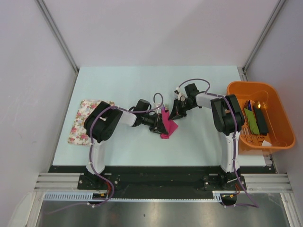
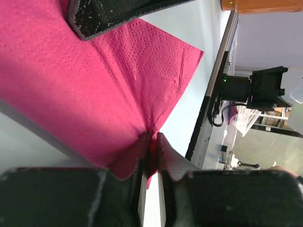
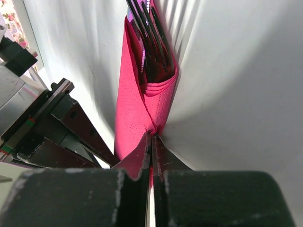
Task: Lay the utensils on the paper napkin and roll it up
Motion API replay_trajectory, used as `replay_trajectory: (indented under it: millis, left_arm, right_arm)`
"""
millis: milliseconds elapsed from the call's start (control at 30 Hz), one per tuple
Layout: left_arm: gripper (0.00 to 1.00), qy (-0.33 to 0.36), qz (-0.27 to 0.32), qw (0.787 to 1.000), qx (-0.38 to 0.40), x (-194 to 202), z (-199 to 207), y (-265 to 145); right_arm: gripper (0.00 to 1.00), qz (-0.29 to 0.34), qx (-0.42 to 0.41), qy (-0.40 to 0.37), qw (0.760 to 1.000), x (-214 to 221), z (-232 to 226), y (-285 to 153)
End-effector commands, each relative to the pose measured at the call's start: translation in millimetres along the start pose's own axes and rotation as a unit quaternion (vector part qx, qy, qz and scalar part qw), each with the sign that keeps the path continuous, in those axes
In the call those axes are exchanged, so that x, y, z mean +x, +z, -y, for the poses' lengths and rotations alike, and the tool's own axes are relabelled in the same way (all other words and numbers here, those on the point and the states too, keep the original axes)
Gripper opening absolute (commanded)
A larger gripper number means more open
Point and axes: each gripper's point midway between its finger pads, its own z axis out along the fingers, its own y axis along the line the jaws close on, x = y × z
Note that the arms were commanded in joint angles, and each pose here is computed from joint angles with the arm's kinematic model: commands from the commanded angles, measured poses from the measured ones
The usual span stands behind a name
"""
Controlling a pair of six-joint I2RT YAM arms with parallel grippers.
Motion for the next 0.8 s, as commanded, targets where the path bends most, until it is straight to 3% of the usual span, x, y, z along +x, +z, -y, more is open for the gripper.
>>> replay_trajectory:
  millis: [0,67,100,233,467,700,767]
  left_arm:
    - [0.17,-0.028,-0.036,0.996,-0.071,35,-47,3]
    - [0.16,-0.028,-0.034,0.996,-0.074,33,-48,3]
    - [0.16,-0.028,-0.034,0.996,-0.073,32,-48,3]
    - [0.15,-0.023,-0.033,0.997,-0.072,27,-46,5]
    - [0.15,-0.019,-0.033,0.997,-0.072,27,-47,5]
    - [0.14,-0.015,-0.030,0.997,-0.070,25,-46,4]
    - [0.14,-0.011,-0.029,0.997,-0.066,24,-44,5]
  right_arm:
    - [0.09,0.020,0.023,-0.010,0.999,-14,6,-6]
    - [0.20,0.026,0.011,-0.005,1.000,-21,-4,-16]
    - [0.33,0.029,0.008,-0.006,1.000,-23,-8,-19]
    - [0.49,0.026,0.005,-0.015,1.000,-22,-20,-31]
    - [0.55,-0.003,0.028,-0.023,0.999,-8,-11,-13]
    - [0.43,-0.036,0.017,-0.012,0.999,14,-4,-4]
    - [0.35,-0.036,0.024,-0.017,0.999,16,1,-4]
